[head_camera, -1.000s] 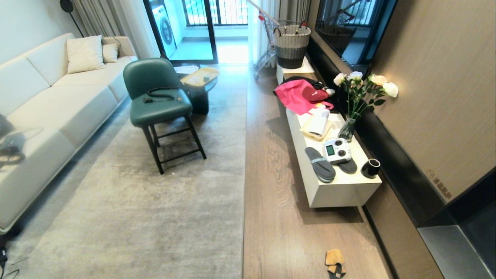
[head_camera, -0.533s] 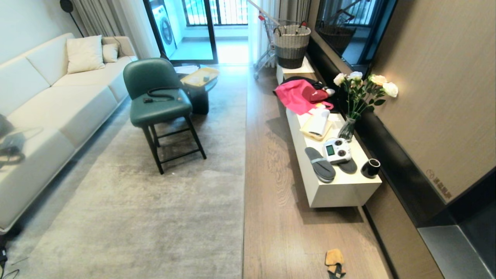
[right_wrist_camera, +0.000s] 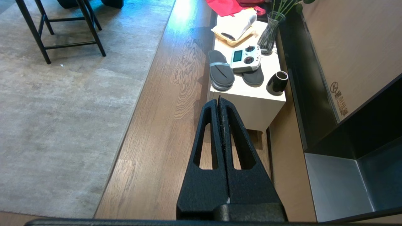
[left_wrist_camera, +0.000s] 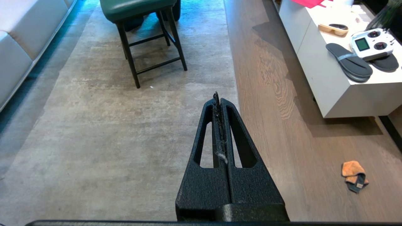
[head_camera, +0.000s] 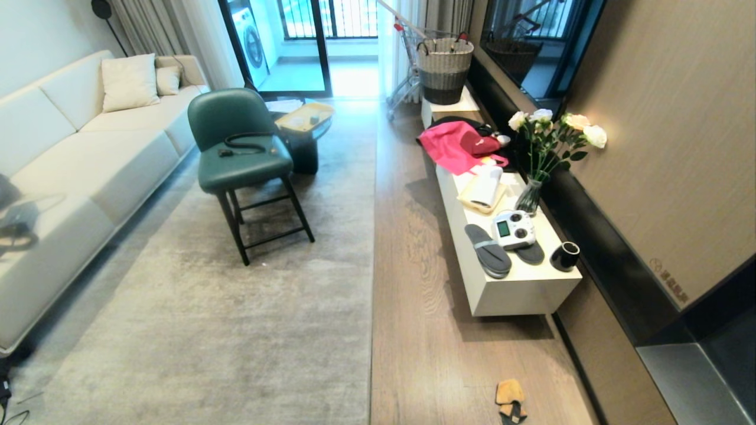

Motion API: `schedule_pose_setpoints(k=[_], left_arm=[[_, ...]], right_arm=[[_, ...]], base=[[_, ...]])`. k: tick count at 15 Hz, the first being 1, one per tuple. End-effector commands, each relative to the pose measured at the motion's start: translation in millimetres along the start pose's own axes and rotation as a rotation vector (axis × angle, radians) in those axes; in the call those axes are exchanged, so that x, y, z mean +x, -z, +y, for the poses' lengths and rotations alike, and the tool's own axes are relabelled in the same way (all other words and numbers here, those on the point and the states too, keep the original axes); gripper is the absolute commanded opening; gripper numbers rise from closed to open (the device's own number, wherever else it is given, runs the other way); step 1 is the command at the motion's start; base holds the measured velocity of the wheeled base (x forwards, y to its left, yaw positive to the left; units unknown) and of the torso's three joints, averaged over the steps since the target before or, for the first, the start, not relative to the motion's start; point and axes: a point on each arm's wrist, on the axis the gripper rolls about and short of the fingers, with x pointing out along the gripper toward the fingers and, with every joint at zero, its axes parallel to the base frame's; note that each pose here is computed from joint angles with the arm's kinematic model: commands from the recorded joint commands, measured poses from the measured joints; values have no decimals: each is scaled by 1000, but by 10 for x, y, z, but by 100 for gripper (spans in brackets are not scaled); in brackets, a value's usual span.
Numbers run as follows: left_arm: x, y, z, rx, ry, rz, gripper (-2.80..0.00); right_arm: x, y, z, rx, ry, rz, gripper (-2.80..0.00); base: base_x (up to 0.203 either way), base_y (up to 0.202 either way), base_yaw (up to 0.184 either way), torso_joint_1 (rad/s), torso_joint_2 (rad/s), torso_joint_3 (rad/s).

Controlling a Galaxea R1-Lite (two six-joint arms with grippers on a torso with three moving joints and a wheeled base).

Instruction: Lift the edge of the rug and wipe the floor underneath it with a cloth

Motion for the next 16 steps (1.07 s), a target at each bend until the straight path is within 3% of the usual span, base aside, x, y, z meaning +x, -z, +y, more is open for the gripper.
schedule_pose_setpoints(k=[1, 16], left_arm=[[0, -1, 0, 0, 0, 0, -280], [0, -1, 0, 0, 0, 0, -280]], right_arm=[[1, 0, 0, -1, -1, 2, -280], [1, 0, 0, 2, -2, 2, -280]], base=[[0, 0, 0, 0, 0, 0], [0, 0, 0, 0, 0, 0]])
